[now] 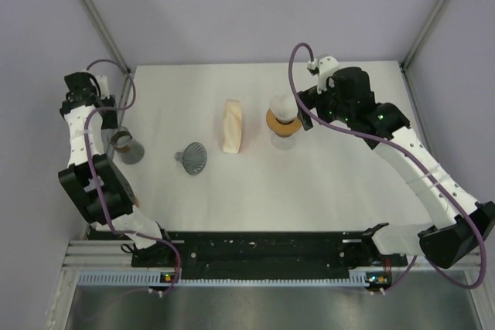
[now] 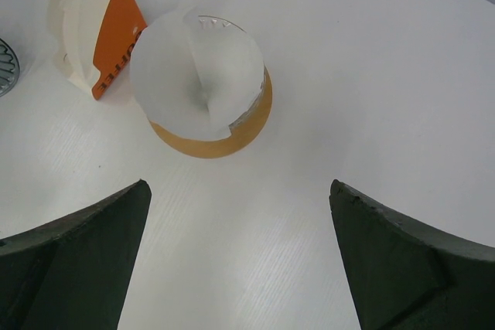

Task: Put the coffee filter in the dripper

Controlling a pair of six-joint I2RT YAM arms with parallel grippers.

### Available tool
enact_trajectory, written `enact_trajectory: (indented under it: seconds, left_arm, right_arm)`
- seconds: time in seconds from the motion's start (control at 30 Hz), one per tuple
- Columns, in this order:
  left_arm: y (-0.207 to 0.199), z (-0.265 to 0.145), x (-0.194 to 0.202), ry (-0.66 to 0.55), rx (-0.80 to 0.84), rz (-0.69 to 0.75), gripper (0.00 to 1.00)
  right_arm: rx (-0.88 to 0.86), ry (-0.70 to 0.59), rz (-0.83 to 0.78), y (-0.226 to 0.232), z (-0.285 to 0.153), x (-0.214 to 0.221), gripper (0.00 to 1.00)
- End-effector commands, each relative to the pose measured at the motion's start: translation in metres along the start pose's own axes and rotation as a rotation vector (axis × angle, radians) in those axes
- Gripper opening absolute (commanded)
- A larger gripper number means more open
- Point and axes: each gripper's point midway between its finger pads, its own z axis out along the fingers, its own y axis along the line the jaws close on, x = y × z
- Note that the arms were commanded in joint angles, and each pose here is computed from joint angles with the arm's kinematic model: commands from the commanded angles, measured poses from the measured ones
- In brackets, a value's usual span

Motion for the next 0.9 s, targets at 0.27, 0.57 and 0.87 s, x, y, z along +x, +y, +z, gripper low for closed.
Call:
enact_trajectory:
  seconds: [0.27, 0.57, 0.87]
  left_arm:
    - [0.002, 0.037, 0.022, 0.098, 0.001, 0.023, 0.51]
    - [-0.012, 0.046, 0.031, 0.129, 0.076, 0.013, 0.00]
    - [-0.046, -0.008, -0.023, -0.026, 0.280, -0.074, 0.00]
  right_arm:
    - [0.018, -0.055, -0.005, -0.005, -0.005, -0.014, 0.99]
    - [0.023, -0.058, -0.012, -0.007, -0.007, -0.013, 0.99]
    - [0.040, -0.051, -0.011, -0.009, -0.007, -0.010, 0.99]
